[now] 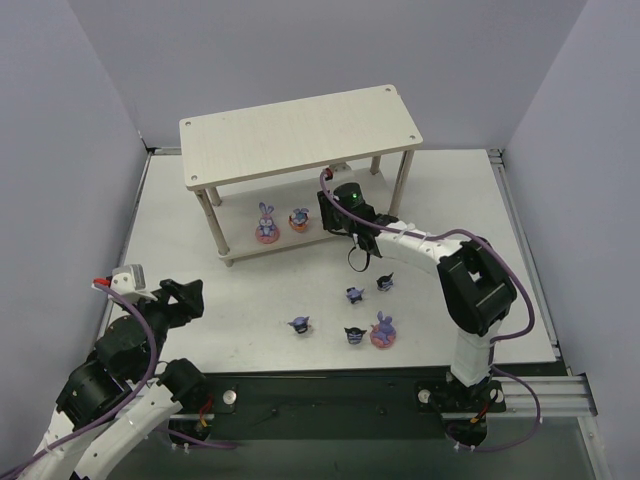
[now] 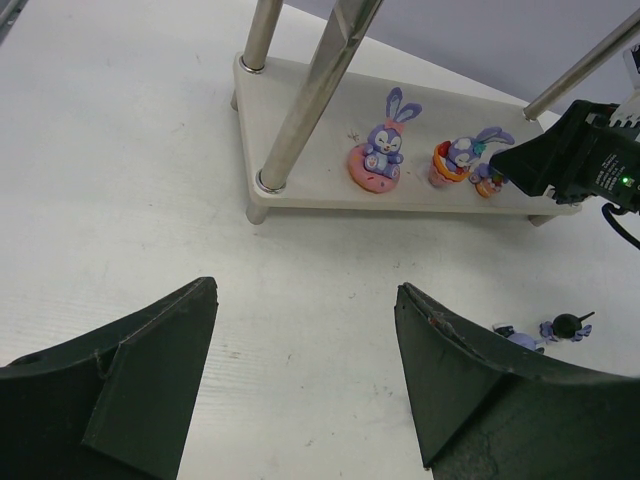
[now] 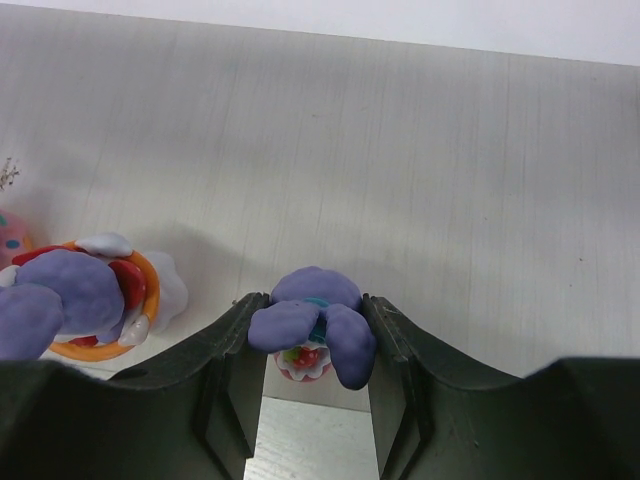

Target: Place and organize the plastic toys onto the shelf

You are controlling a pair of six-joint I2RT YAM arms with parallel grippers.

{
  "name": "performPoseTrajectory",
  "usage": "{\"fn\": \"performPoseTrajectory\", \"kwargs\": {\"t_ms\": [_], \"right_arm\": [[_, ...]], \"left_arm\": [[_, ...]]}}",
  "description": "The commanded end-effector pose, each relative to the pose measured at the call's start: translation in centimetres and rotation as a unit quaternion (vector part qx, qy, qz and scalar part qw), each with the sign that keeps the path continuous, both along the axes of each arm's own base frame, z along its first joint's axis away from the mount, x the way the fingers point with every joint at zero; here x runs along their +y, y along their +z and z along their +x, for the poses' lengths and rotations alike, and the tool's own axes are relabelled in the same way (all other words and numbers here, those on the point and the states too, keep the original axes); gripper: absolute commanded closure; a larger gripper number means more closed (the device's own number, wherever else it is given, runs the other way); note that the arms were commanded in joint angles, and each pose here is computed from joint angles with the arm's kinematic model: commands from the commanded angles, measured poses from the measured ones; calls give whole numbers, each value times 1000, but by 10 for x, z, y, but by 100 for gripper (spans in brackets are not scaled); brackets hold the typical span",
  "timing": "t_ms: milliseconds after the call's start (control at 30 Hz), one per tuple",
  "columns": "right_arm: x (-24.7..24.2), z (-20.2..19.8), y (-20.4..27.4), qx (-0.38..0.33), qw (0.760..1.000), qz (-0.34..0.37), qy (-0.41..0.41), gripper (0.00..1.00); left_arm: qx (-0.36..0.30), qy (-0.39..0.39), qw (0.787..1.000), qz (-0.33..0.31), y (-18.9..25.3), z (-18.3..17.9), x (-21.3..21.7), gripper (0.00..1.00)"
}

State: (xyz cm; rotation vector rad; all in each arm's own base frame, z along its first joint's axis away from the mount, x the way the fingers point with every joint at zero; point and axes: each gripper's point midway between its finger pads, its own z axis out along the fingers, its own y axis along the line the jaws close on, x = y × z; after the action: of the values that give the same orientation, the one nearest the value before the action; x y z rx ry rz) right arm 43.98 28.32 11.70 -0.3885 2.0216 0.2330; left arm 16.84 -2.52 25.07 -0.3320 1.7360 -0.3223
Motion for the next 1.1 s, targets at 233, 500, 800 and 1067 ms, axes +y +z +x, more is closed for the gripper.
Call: {"fn": "performPoseTrajectory", "kwargs": {"t_ms": [233,500,800,1067], "right_arm": [[0,15,27,-45,999,1,-2,61],[-5,15,34,-57,998,2,-13,32],[-16,6,52,-71,997,15,-31,26],[-30,-28,70,-79,996,33,-30,24]], "left_arm": [[-2,4,1000,5,3,2,1,18],[0,3,1000,5,3,2,0,18],[-1,4,1000,4,3,2,0,18],[-4,1,1000,1,4,1,0,18]]}}
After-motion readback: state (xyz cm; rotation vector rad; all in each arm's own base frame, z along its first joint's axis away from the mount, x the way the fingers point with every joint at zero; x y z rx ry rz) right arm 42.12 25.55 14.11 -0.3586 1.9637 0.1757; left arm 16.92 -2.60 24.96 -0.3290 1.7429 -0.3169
